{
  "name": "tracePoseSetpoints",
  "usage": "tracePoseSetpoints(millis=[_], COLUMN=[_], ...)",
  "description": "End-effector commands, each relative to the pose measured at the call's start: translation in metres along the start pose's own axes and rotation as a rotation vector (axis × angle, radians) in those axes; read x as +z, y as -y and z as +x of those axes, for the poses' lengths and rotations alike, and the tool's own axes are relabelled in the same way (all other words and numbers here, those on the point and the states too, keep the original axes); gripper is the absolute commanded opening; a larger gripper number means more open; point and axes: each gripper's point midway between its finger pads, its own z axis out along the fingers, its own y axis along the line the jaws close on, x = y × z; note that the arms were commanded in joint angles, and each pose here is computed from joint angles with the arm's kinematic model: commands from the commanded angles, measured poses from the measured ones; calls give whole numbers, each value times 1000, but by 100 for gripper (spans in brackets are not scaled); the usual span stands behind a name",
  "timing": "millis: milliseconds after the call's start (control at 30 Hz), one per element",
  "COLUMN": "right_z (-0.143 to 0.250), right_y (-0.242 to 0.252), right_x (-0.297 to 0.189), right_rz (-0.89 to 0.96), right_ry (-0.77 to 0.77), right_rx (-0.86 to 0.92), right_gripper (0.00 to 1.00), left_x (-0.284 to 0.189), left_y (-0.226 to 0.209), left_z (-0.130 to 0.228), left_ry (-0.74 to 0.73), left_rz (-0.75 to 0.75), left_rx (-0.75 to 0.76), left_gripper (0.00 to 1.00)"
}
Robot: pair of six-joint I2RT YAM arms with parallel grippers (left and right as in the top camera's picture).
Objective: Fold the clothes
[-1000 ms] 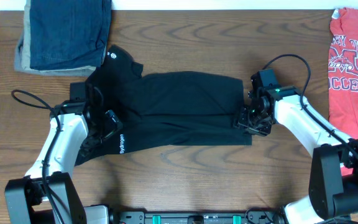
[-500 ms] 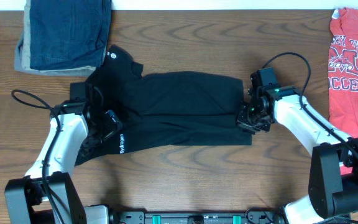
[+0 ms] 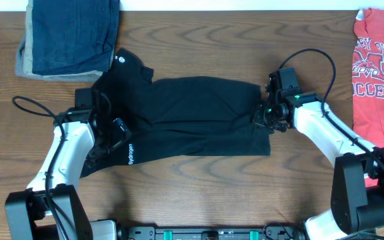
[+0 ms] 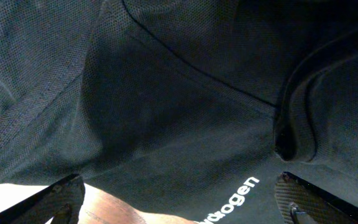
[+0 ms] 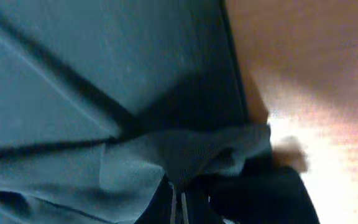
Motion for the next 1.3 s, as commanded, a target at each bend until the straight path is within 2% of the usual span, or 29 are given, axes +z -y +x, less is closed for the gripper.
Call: tracePoseSetpoints(millis=[0,467,533,600,667,700,733,800,967,1100,1133,1267], right_z=[-11,-60,-64,-66,-64,-63,-62,-59,-48,-35,-31,-8], right_y=[9,-5,-8,-9,-9,-8,-7,-4,-1,-7,-10,-18], right_x=[4,-3,-4,-5,-4,-4,-4,-3,-10,-24,-26,-27], right_rz=[63,29,18,14,16,21,23,32,21,-24,-36,-58], right_ry=[53,270,287,293,289,281,278,265,202,154,142,60], right_rx=[4,-23,-26,-27,-28,-26,-25,-22,-3,-7,-19,-59], right_gripper=[1,1,4,24,57,79,85,90,89,78,70,31], left_x=[-2,-2,-2,-2,-2,-2,-2,-2,-14,-34,-39,-50], left_y=[-3,-3,-3,-3,-3,-2,-2,-1,-3,-4,-3,14], left_z=[0,0,0,0,0,-1,-1,-3,0,5,7,18], left_ry=[11,12,12,12,12,14,15,22,9,17,22,3], left_rz=[-11,-11,-11,-11,-11,-9,-9,-5,-12,1,13,119], left_rx=[6,6,6,6,6,6,6,6,32,33,37,134], left_gripper=[98,98,98,98,98,98,98,98,98,98,98,64])
